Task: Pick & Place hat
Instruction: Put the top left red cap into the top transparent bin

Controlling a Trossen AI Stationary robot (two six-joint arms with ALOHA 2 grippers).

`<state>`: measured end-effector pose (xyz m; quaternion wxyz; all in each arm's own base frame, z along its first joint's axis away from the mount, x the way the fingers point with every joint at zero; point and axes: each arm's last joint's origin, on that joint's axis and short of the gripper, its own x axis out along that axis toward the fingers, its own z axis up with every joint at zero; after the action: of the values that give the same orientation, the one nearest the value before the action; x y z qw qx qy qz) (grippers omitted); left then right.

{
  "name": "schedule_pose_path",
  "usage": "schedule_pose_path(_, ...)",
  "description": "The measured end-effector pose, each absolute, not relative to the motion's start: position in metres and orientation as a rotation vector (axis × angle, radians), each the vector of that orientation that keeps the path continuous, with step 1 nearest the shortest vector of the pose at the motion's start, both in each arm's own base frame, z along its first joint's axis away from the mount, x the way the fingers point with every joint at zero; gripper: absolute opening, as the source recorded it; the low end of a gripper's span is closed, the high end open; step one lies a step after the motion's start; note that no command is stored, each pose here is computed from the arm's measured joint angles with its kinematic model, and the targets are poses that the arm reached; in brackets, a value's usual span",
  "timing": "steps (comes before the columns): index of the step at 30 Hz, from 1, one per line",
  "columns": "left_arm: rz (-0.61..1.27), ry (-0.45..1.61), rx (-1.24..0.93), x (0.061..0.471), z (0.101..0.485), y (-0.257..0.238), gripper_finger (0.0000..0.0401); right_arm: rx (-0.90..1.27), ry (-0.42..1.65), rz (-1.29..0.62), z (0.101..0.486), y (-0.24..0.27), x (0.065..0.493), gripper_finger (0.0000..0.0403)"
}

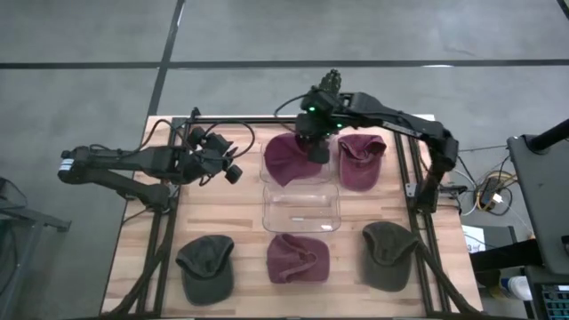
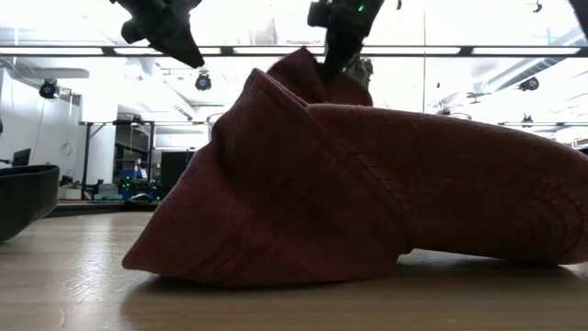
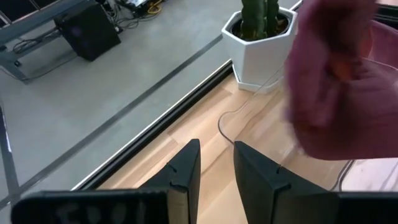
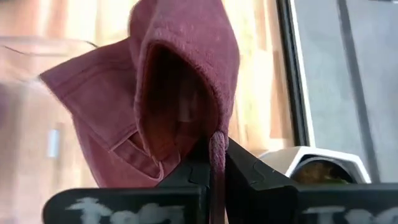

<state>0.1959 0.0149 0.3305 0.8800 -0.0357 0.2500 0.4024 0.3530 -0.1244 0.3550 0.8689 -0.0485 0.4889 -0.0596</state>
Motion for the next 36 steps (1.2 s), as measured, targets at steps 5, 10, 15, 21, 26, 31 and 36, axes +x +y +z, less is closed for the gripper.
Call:
schedule_pose_path(5, 0.84, 0.532, -0.07, 0.195, 0.33, 0.015, 0.009, -0.095, 1.086, -0.118, 0.338, -0.132, 0.372, 0.0012)
schedule_pose_path(10, 0.841, 0.542, -0.065, 0.194, 0.329, 0.015, 0.009, -0.098, 1.145, -0.128, 0.323, -0.139, 0.387, 0.0012)
schedule_pose_path(15, 0.84, 0.542, -0.065, 0.194, 0.329, 0.015, 0.009, -0.094, 1.202, -0.146, 0.313, -0.146, 0.39, 0.0013)
schedule_pose_path(21, 0.84, 0.542, -0.065, 0.195, 0.329, 0.015, 0.009, -0.078, 1.217, -0.145, 0.307, -0.149, 0.39, 0.0013)
schedule_pose_path(26, 0.841, 0.542, -0.067, 0.195, 0.329, 0.015, 0.009, -0.048, 1.202, -0.107, 0.307, -0.151, 0.389, 0.0013)
schedule_pose_path(31, 0.841, 0.541, -0.068, 0.195, 0.329, 0.015, 0.009, -0.027, 1.201, -0.089, 0.304, -0.153, 0.388, 0.0013)
schedule_pose_path(36, 0.841, 0.541, -0.068, 0.195, 0.329, 0.015, 0.009, -0.009, 1.196, -0.065, 0.303, -0.152, 0.388, 0.0013)
